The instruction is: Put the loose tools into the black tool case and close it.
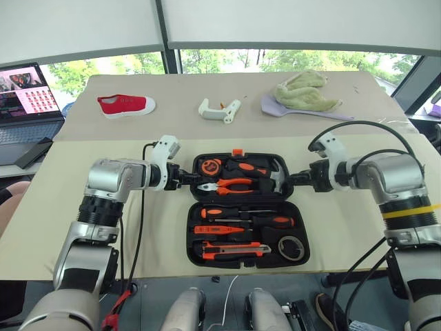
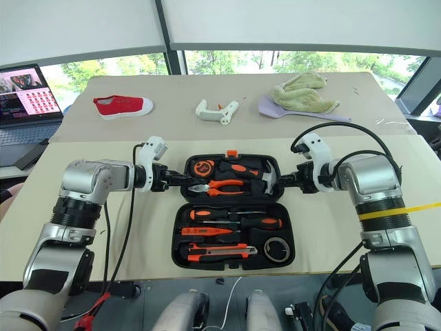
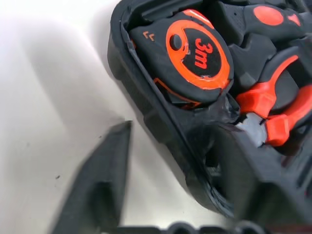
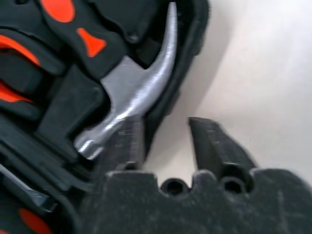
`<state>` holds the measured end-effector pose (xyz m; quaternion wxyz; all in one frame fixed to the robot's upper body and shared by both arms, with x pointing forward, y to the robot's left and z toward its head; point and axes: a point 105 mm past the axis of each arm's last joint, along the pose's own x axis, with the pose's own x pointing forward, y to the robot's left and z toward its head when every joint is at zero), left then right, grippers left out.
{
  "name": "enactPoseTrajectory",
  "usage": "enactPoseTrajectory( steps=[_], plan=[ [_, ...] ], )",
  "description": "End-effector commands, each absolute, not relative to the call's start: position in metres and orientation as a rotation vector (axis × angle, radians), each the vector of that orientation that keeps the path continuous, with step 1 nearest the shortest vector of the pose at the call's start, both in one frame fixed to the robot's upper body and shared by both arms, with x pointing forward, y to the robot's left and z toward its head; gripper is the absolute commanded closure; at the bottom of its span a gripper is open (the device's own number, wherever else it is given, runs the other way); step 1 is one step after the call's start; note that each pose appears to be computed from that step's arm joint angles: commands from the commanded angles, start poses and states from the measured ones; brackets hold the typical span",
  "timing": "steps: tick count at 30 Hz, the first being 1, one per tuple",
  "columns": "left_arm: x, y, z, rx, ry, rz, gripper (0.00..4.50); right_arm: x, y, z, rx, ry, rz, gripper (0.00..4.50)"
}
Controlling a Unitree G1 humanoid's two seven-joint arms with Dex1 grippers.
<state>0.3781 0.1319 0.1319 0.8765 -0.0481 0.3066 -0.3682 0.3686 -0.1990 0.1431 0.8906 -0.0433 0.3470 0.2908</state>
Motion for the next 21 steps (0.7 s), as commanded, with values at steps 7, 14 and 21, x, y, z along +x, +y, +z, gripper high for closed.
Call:
enactPoseTrajectory(
  steps=[7,14,21],
  plan=[
    [0.383,0.129,0.142,-0.286,0.554,-0.813,4.41,0.369,-0.2,0.149,0.043,0.653,0.605,4.5],
    [0.375,0.138,0.165,-0.253,0.283,-0.901,4.41,0.36,-0.194,0.177,-0.009,0.401,0.714,4.5],
    [0.336,0.149,0.19,-0.079,-0.146,-1.002,4.41,0.322,-0.188,0.205,-0.43,-0.038,0.77,4.5]
  ],
)
